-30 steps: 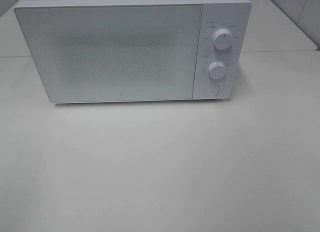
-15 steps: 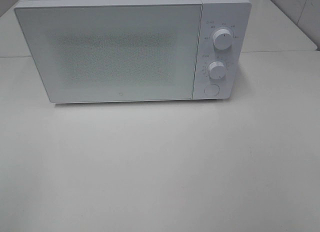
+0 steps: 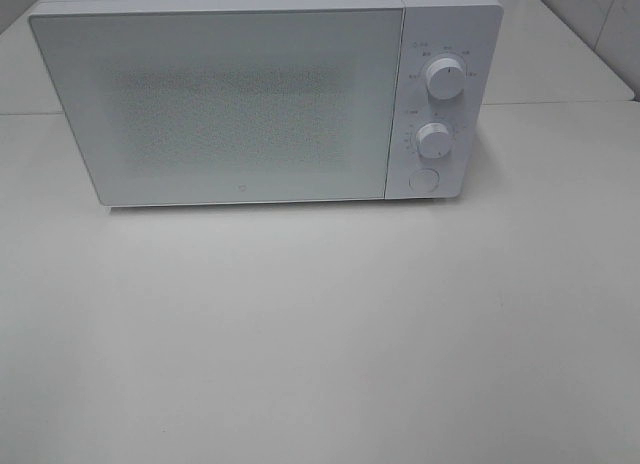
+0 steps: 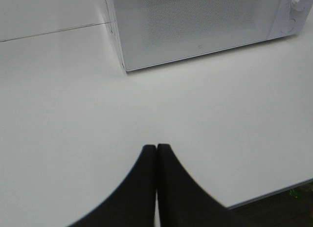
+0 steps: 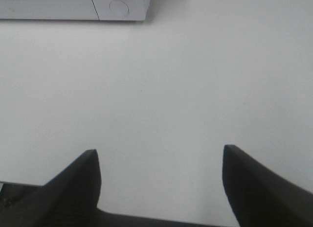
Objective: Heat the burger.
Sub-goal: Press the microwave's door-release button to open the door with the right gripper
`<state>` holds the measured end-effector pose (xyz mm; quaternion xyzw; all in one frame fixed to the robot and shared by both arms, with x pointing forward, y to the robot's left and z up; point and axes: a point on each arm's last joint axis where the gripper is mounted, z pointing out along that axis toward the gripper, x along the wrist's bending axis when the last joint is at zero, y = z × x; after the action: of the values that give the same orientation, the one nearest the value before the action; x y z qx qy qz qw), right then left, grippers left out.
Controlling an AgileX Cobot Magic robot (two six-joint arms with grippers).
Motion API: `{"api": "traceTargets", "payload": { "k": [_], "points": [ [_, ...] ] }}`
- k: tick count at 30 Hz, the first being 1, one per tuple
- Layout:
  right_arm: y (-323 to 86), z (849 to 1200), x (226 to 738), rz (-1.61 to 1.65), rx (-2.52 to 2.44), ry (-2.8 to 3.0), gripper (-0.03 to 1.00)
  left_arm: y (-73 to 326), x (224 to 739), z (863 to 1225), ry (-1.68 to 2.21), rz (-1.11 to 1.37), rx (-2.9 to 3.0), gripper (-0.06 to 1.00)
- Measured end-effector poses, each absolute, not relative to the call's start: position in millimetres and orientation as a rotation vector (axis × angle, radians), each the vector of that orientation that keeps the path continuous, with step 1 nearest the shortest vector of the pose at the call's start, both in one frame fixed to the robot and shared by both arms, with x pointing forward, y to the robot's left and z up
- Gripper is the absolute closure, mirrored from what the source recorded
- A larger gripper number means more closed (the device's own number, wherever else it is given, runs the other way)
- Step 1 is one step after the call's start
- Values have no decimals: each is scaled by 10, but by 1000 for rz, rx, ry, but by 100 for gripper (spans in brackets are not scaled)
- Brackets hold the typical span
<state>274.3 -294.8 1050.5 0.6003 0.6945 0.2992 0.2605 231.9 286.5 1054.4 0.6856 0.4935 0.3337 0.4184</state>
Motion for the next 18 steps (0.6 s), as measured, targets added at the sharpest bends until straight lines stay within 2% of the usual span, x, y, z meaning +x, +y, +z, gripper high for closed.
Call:
{"api": "traceTargets", "payload": {
  "k": [10, 18],
  "points": [
    [-2895, 10431, 3013, 666, 1703, 2000, 29, 2865, 2319, 10544, 1238, 837, 1720, 94],
    [-2856, 10508, 3206, 765, 1633, 1932, 29, 2865, 2319, 10544, 1238, 837, 1720, 94]
  ]
}}
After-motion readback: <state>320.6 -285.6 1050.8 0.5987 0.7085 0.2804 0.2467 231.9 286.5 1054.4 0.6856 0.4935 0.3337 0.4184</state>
